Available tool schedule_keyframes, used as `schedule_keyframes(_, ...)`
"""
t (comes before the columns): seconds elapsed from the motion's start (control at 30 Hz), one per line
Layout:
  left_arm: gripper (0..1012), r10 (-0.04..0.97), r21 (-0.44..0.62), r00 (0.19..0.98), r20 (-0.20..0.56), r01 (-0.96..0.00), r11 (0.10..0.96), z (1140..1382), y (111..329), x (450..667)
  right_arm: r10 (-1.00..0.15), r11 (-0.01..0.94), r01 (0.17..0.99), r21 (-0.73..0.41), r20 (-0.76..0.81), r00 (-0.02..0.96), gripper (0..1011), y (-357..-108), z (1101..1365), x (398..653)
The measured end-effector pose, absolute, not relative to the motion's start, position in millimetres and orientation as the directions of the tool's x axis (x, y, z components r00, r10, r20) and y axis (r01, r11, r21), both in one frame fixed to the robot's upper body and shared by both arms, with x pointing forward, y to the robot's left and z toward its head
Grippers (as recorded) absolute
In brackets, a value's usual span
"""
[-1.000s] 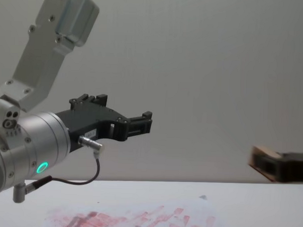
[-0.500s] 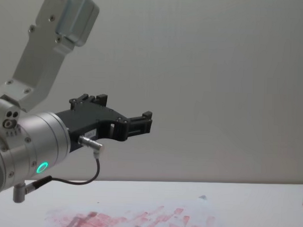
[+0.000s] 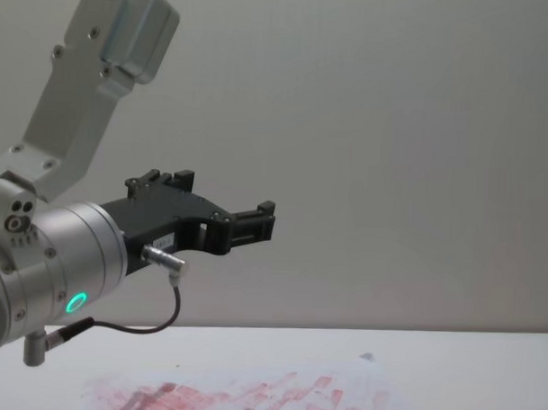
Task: Use the one hand to pick up the stamp and affix it onto the A4 paper.
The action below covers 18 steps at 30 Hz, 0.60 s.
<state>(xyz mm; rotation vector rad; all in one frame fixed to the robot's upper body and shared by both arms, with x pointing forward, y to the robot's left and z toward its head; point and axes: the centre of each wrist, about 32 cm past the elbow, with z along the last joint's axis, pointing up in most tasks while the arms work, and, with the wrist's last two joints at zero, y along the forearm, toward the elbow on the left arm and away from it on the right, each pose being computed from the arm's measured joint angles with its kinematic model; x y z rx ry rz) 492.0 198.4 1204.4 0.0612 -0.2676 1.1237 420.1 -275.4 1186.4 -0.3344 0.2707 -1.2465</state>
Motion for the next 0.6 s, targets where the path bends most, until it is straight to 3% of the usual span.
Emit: schedule_keyframes(0.6,1001,0.882,-0.086,0.404,0.242,-0.897,0.434,1204.4,198.4,492.0,-0.953,0.274,0.851,-0.449,-0.006,0.304,218,-277.6,1177.1,424.2)
